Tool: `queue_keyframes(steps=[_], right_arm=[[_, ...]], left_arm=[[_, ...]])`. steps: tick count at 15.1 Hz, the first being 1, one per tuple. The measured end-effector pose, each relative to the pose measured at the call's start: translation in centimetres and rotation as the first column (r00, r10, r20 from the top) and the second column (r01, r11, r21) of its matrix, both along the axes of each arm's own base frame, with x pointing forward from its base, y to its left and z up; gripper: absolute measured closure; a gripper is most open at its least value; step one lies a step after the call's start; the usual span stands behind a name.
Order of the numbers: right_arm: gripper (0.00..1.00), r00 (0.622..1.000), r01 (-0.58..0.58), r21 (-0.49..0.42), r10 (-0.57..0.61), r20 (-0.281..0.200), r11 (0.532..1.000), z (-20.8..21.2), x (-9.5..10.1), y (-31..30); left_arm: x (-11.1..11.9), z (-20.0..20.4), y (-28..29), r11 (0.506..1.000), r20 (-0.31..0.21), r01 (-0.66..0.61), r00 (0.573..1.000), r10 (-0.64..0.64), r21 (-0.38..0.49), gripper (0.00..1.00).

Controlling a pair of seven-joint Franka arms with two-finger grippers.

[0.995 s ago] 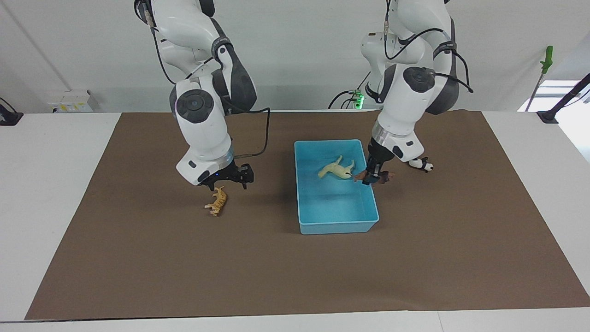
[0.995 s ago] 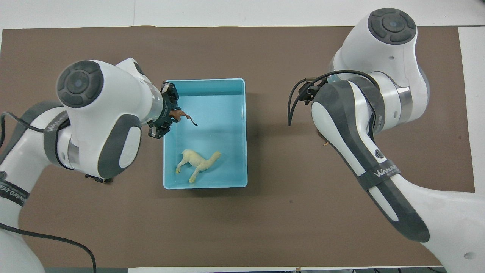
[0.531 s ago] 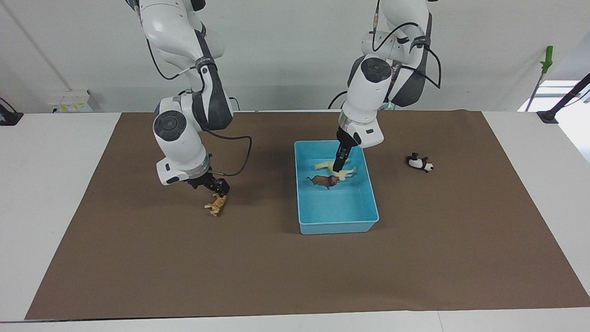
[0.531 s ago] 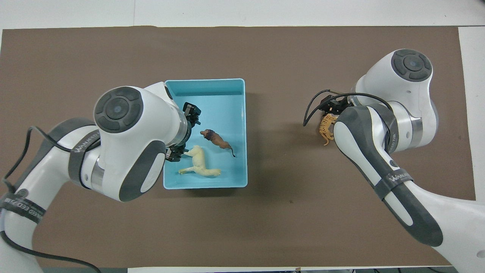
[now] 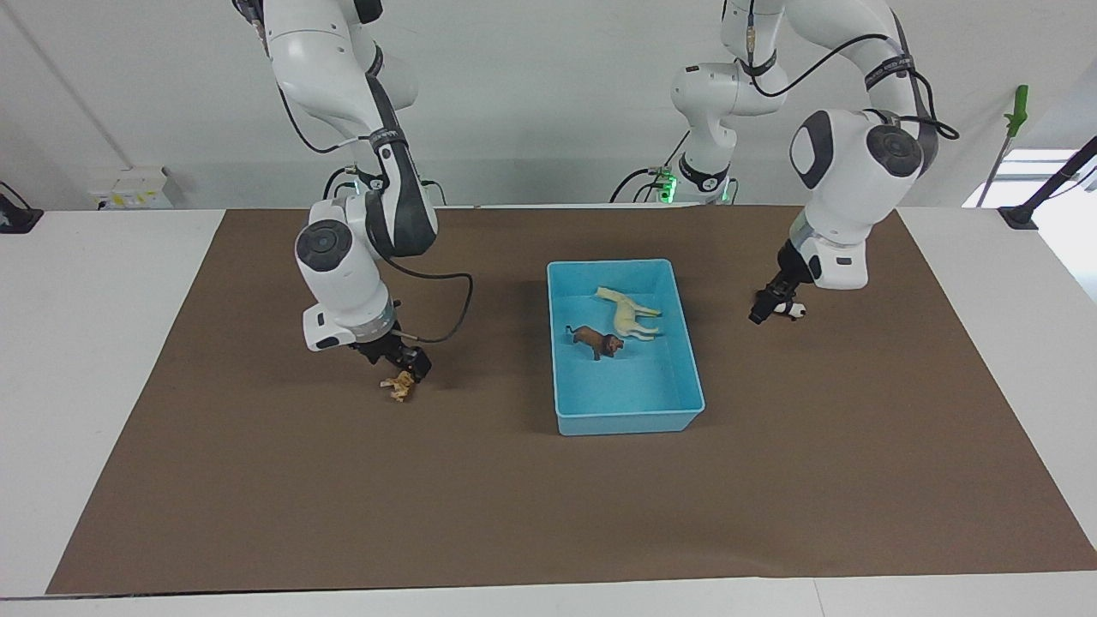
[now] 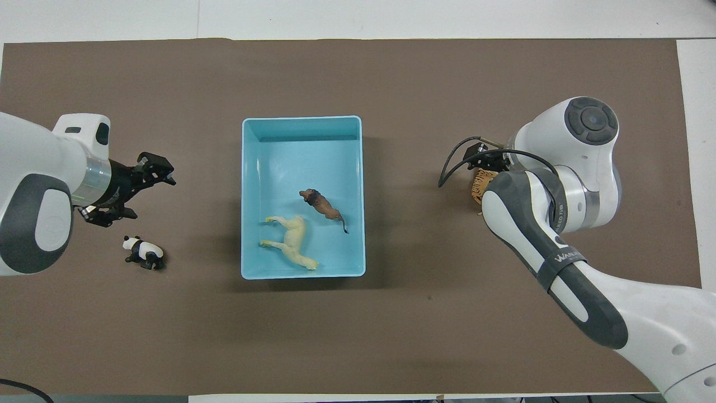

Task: Put all toys into storage box
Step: 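Reach the left gripper down to the panda and grasp it, then place the orange tiger in the box with the right gripper and withdraw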

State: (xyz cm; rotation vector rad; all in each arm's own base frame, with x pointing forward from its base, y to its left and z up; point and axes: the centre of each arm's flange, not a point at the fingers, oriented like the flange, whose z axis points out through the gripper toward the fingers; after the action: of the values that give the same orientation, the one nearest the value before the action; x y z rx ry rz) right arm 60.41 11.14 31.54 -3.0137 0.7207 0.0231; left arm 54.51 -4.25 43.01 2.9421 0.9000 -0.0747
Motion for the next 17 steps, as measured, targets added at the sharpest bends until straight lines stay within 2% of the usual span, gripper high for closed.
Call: queue_keyframes(steps=[2,5,9,11,13,14,17], right_arm=[[0.00,1.000,-0.002,-0.002,0.002,-0.007,1.000,-1.7,-0.1,0.1],[0.03,0.999,-0.014,-0.006,0.014,-0.029,1.000,-3.0,-0.8,0.0],[0.46,1.000,-0.028,-0.004,0.028,-0.011,1.000,-2.9,-1.2,0.3],[0.68,0.999,-0.035,-0.006,0.035,-0.033,0.999,-2.1,-1.1,0.4],[0.68,0.997,-0.050,-0.005,0.050,-0.052,0.999,0.3,-0.1,0.9],[0.68,0.997,-0.058,-0.001,0.058,-0.045,0.998,2.4,0.7,1.5],[0.68,0.994,-0.105,0.055,0.104,0.027,0.993,9.1,1.8,6.1]], left_arm=[[-0.6,-2.6,3.3,0.995,0.020,0.102,0.995,-0.102,0.000,0.00],[-2.5,-6.8,6.2,0.994,0.021,0.112,0.993,-0.112,0.005,0.00],[-3.4,-8.4,6.6,0.994,0.019,0.113,0.993,-0.114,0.007,0.00],[-3.5,-8.5,7.6,0.993,0.023,0.121,0.992,-0.121,0.008,0.00],[-3.8,-8.8,9.0,0.993,0.020,0.116,0.993,-0.116,0.007,0.00],[-4.0,-9.0,9.6,0.994,0.019,0.112,0.993,-0.112,0.007,0.00],[-4.9,-10.7,9.8,0.994,0.036,0.105,0.994,-0.106,0.015,0.00]])
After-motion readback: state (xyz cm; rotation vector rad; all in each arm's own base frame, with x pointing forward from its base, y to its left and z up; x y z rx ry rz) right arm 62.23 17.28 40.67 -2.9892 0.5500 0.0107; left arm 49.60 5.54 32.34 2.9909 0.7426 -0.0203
